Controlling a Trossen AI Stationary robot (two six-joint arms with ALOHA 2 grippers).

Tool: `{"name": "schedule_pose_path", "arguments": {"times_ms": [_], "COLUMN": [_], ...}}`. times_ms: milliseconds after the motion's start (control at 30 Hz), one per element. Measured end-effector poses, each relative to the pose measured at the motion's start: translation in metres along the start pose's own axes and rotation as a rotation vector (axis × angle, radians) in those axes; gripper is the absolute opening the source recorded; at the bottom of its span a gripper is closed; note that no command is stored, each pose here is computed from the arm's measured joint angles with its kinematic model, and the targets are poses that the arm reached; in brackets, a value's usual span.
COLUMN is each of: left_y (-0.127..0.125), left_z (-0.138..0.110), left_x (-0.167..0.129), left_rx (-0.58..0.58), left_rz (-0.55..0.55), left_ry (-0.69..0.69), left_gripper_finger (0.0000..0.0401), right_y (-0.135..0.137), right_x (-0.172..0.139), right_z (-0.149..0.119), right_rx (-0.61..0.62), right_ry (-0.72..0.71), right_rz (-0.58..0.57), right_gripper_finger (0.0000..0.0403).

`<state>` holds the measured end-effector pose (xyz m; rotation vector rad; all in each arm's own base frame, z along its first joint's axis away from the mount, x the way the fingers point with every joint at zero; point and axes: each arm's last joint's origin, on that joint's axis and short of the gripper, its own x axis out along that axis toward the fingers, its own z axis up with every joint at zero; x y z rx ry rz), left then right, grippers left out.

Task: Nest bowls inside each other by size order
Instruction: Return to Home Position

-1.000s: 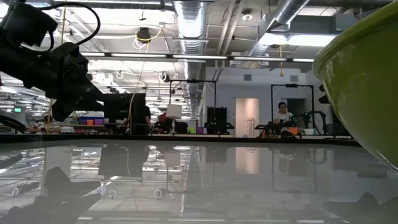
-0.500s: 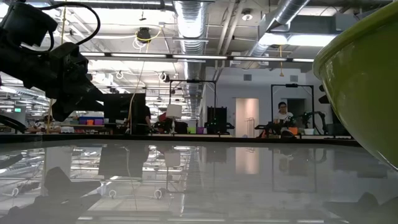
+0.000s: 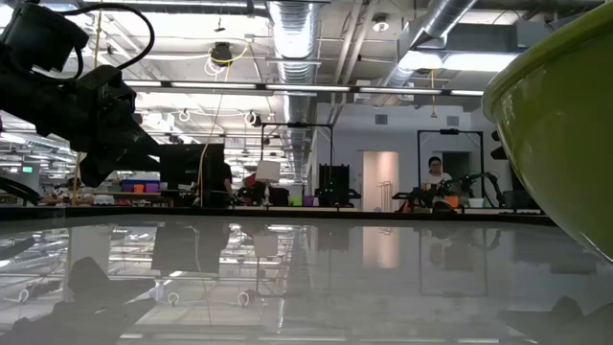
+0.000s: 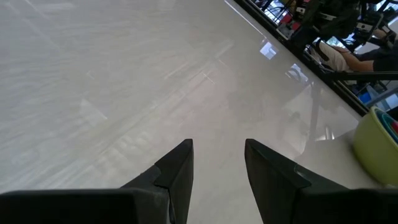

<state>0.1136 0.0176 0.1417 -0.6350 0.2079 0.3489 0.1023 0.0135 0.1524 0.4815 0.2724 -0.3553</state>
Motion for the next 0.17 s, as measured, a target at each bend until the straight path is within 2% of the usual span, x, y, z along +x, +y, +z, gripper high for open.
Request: {"name": "schedule_pose_path", "arguments": {"times_ms": [167], "left_y": [0.0000], "left_z": [0.0000], "left_x": [0.0000], "left_rx": [0.000], "left_rz": [0.000], "left_ry": [0.000], "left_gripper_finger": [0.0133], "right_y": [0.0000], "right_x": [0.0000], "right_z": [0.0000], "right_rx": [0.000], "right_ry": [0.000], "right_rz": [0.000], "right_gripper_finger": [0.0230]}}
